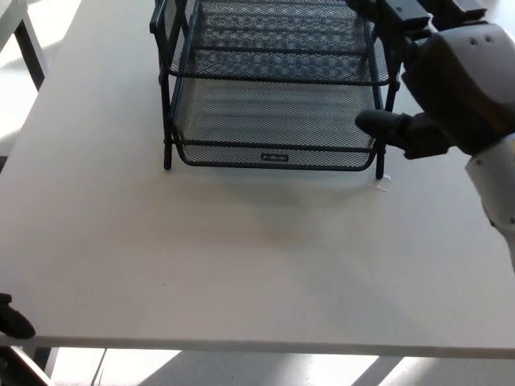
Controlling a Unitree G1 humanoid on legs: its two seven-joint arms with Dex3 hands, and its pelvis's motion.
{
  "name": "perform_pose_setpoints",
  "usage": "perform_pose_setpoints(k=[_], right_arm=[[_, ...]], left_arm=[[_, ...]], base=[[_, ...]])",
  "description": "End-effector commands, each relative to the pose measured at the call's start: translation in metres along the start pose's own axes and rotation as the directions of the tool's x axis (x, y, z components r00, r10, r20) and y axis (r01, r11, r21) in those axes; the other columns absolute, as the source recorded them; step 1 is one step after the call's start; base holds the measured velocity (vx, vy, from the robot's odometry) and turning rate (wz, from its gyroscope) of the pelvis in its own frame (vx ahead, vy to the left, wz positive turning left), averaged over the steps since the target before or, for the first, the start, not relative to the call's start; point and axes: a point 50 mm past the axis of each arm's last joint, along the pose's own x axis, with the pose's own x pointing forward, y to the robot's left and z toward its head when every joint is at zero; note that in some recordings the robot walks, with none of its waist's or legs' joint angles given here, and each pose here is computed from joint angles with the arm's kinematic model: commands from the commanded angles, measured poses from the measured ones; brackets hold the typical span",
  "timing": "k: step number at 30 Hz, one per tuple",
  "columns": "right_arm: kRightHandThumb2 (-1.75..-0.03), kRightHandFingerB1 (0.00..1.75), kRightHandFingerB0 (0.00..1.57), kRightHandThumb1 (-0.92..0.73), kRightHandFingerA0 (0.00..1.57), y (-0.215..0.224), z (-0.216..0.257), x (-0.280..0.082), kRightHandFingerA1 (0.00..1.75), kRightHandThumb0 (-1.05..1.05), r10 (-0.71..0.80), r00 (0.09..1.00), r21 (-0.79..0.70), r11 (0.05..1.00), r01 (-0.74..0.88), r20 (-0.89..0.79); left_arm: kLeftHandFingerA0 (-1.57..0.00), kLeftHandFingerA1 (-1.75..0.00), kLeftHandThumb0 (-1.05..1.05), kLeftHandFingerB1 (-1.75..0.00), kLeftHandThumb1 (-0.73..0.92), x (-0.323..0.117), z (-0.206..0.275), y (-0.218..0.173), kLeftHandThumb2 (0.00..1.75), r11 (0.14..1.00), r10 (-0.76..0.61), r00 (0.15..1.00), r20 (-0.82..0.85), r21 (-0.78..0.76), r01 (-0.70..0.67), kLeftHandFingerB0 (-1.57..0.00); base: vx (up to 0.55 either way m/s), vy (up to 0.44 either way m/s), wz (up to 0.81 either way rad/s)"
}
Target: The robot uses its right hand to grab the drawer kept on the middle of the desk and pull it out towards the robot
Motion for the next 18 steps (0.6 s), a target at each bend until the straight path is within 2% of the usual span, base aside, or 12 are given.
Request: perform_pose_setpoints(k=[1, 8, 9, 10, 11, 13, 14, 18], right_arm=[[-0.6, 0.35, 0.17, -0.63, 0.13, 0.005, 0.015, 0.015, 0.46, -0.8, -0.028, 0.998, -0.078, 0.996, 0.033, 0.064], [-0.6, 0.35, 0.09, -0.61, 0.14, 0.024, 0.021, 0.031, 0.48, -0.79, -0.012, 0.996, -0.129, 0.991, 0.023, 0.091], [-0.79, 0.43, 0.09, -0.43, 0.2, 0.025, 0.02, 0.032, 0.5, -0.71, -0.013, 0.996, -0.144, 0.989, 0.026, 0.091], [-0.59, 0.36, 0.06, -0.59, 0.18, 0.03, 0.019, 0.036, 0.5, -0.76, -0.016, 0.996, -0.204, 0.978, 0.034, 0.087], [-0.85, 0.31, 0.04, -0.47, 0.18, 0.034, 0.016, 0.039, 0.56, -0.8, -0.018, 0.997, -0.229, 0.973, 0.035, 0.078], [-0.85, 0.31, 0.04, -0.47, 0.18, 0.038, 0.012, 0.041, 0.56, -0.8, -0.021, 0.998, -0.243, 0.969, 0.037, 0.067], [-0.57, 0.34, 0.06, -0.54, 0.21, 0.044, 0.007, 0.045, 0.5, -0.72, -0.009, 0.999, -0.246, 0.969, 0.02, 0.045], [-0.57, 0.32, 0.06, -0.52, 0.2, 0.054, -0.003, 0.053, 0.49, -0.71, 0.007, 1.0, -0.278, 0.961, -0.004, 0.013]], left_arm=[[-0.79, -0.86, -0.29, -0.58, 0.55, 0.001, 0.001, 0.0, 0.56, 1.0, -0.019, 1.0, 0.012, 0.021, 0.018, -0.81], [-0.8, -0.88, -0.29, -0.59, 0.55, 0.003, 0.002, 0.001, 0.56, 0.999, -0.022, 1.0, 0.015, 0.026, 0.022, -0.81], [-0.81, -0.89, -0.3, -0.61, 0.55, 0.003, 0.003, 0.001, 0.57, 0.999, -0.023, 1.0, 0.017, 0.026, 0.023, -0.82], [-0.81, -0.9, -0.31, -0.61, 0.56, 0.004, 0.004, 0.002, 0.57, 0.999, -0.026, 0.999, 0.021, 0.029, 0.026, -0.81], [-0.83, -0.91, -0.31, -0.61, 0.55, 0.005, 0.004, 0.002, 0.56, 0.999, -0.023, 0.999, 0.027, 0.028, 0.023, -0.82], [-0.83, -0.91, -0.31, -0.61, 0.55, 0.006, 0.004, 0.003, 0.56, 1.0, -0.017, 0.999, 0.037, 0.026, 0.016, -0.82], [-0.81, -0.9, -0.3, -0.62, 0.55, 0.006, 0.005, 0.004, 0.57, 0.999, -0.017, 0.999, 0.04, 0.031, 0.016, -0.82], [-0.82, -0.91, -0.3, -0.61, 0.54, 0.009, 0.005, 0.006, 0.57, 0.999, -0.012, 0.999, 0.052, 0.049, 0.01, -0.82]], base=[[0.0, 0.0, 0.0], [0.0, 0.0, 0.0], [0.0, 0.0, 0.0], [0.0, 0.0, 0.0], [0.0, 0.0, 0.0], [0.0, 0.0, 0.0], [0.0, 0.0, 0.0], [0.0, 0.0, 0.0]])
